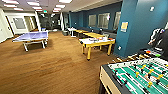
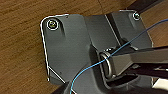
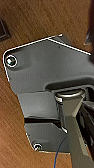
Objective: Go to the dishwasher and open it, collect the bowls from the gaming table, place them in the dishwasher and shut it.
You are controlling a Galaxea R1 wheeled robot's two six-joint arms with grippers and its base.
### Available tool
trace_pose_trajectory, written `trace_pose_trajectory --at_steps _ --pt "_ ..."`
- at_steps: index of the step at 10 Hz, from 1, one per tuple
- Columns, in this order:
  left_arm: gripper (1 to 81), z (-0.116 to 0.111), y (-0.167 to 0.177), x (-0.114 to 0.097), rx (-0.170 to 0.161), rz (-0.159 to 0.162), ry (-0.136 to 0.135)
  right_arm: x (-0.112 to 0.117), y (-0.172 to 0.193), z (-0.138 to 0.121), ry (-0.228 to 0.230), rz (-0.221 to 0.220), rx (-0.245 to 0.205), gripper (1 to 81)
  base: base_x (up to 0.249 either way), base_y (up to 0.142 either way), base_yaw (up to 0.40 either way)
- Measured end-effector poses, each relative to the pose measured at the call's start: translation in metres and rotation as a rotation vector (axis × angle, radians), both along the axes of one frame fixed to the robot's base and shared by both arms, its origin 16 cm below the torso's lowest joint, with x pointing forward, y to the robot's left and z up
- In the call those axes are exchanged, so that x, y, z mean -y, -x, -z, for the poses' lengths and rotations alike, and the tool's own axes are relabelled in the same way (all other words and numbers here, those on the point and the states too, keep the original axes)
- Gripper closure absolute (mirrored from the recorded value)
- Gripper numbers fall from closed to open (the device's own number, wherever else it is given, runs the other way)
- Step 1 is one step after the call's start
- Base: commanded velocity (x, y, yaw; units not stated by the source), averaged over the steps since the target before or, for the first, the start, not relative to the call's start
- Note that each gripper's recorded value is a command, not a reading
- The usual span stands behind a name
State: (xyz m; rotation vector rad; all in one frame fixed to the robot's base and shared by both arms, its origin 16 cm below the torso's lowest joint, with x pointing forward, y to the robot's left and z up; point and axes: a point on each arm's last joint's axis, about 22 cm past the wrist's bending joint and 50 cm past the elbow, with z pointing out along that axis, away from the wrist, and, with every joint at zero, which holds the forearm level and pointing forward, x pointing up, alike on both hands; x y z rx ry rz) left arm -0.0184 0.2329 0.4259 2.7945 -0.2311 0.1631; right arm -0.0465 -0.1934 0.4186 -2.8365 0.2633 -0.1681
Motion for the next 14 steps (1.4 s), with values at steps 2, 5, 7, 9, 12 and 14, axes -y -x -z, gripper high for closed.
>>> trace_pose_trajectory --at_steps 2,5,7,9,12,14 --pt "1.0 0.0000 0.0020 -0.0003 -0.002 0.000 0.000 -0.0002 0.0000 0.0000 0.000 0.000 0.000 1.0 0.166 0.000 0.000" --pt "1.0 0.0000 0.0021 0.0001 -0.003 0.000 0.000 -0.0002 0.0006 0.0000 0.000 0.000 -0.001 1.0 0.166 0.000 0.000" --pt "1.0 0.0000 0.0020 0.0001 -0.002 0.000 0.000 -0.0002 0.0001 0.0000 0.000 0.000 0.000 1.0 0.166 0.000 0.000" --pt "1.0 0.0000 0.0016 0.0002 -0.002 0.000 0.000 -0.0002 0.0001 0.0000 0.000 0.000 0.000 1.0 0.166 0.000 0.000" --pt "1.0 0.0000 0.0019 -0.0002 -0.002 0.000 0.000 -0.0008 0.0000 -0.0001 -0.001 0.000 0.000 1.0 0.166 0.000 0.000" --pt "1.0 -0.0001 0.0016 0.0014 -0.002 0.000 0.002 -0.0008 -0.0001 -0.0001 -0.001 0.000 -0.001 1.0 0.166 0.000 0.000"
